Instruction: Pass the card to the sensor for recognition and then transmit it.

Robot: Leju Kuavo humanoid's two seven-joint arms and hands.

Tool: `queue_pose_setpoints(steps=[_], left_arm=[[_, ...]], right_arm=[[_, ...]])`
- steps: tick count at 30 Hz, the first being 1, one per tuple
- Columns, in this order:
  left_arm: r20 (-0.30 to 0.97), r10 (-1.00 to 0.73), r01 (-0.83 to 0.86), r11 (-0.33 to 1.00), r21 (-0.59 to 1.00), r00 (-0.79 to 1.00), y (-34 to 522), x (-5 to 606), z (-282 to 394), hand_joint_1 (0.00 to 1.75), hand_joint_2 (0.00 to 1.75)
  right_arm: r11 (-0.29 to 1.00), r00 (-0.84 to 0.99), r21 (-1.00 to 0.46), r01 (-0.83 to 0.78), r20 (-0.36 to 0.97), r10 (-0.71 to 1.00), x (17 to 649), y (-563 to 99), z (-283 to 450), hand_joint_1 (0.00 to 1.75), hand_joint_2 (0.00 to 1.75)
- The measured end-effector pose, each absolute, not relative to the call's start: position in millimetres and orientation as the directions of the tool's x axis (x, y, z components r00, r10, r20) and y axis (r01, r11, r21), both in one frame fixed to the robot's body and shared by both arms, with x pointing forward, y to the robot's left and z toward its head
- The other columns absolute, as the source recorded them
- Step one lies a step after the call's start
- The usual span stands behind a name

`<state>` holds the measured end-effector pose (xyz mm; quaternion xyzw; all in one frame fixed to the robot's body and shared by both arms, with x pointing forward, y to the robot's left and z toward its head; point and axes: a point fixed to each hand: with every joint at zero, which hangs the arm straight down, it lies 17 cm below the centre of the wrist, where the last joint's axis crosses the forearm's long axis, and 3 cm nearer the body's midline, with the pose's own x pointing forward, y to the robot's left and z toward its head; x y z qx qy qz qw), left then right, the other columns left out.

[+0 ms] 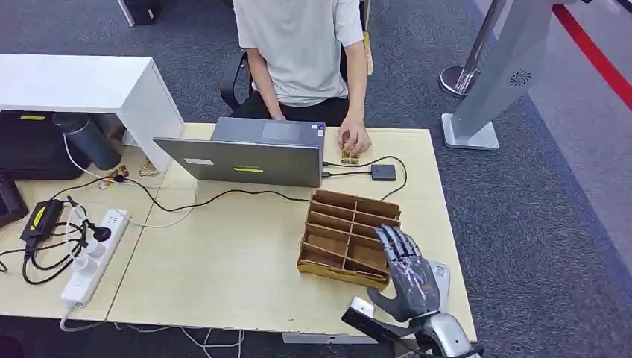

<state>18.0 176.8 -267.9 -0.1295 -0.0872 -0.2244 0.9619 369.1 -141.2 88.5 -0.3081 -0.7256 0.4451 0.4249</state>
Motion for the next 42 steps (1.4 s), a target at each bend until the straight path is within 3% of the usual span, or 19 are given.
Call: queue_pose_setpoints(steps=[42], left_arm=[[0.225, -0.409, 0.453, 0.867, -0.208, 0.884, 175, 18, -268, 0.0, 1.75]], right_arm=[[0.421, -0.429, -0.907, 0.024, 0.371, 0.823, 360, -135, 71, 0.0, 1.75]])
